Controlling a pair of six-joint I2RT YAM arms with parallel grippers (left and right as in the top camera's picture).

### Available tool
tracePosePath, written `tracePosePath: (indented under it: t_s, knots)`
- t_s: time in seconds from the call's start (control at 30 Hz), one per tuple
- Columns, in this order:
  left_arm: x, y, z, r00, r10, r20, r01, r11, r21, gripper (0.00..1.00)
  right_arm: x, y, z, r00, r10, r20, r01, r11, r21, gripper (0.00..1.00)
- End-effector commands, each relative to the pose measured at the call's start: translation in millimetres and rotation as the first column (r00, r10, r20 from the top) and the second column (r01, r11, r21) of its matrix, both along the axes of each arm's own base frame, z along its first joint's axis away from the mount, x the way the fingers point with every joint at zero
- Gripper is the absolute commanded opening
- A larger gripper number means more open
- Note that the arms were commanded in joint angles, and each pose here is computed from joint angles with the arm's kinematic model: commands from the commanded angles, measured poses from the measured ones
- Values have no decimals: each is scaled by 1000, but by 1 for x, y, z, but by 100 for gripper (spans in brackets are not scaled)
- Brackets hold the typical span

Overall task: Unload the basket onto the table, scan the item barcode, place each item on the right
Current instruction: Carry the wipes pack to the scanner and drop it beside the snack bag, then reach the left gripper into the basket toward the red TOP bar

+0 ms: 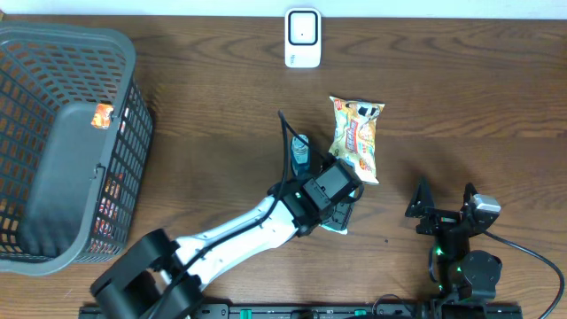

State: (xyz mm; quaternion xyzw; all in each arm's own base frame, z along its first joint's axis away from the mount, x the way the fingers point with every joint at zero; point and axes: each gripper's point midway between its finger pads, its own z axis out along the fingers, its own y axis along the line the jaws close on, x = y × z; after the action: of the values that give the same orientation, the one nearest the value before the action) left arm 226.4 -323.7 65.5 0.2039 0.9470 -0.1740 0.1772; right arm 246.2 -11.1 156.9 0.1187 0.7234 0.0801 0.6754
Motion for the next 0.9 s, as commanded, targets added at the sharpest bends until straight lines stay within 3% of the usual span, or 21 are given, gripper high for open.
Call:
tracePosePath:
  t_s: [0.0, 0.2, 0.3, 0.47, 0.57, 0.63, 0.8, 0.87]
  knots:
    - [3, -6, 53, 998, -15, 63, 19, 997, -71, 64, 0, -1, 0, 1000, -5, 0, 5, 1000, -9, 99]
    - [-20, 12, 109, 996, -42, 74, 53, 988, -147, 64, 0, -1, 0, 1000, -5, 0, 5, 1000, -9, 99]
    - [-30, 29, 147, 987, -55, 148, 84, 978, -193, 64, 0, -1, 0, 1000, -5, 0, 5, 1000, -9, 99]
    - [-12, 90, 214, 918, 146, 368, -69, 974, -215, 65, 0, -1, 0, 1000, -5, 0, 5, 1000, -9, 99]
    - [2, 143, 272, 801, 335, 495, -214, 934, -286, 69, 0, -1, 0, 1000, -5, 0, 5, 1000, -9, 99]
    - [9, 186, 315, 681, 478, 555, -318, 875, -364, 71, 0, -1, 0, 1000, -5, 0, 5, 1000, -9, 99]
    - [9, 292, 382, 320, 728, 607, -560, 662, -498, 79, 0, -1, 0, 1000, -5, 0, 5, 1000, -9, 99]
    - [6, 321, 391, 214, 778, 591, -626, 574, -528, 80, 0, -1, 0, 1000, -5, 0, 5, 1000, -9, 99]
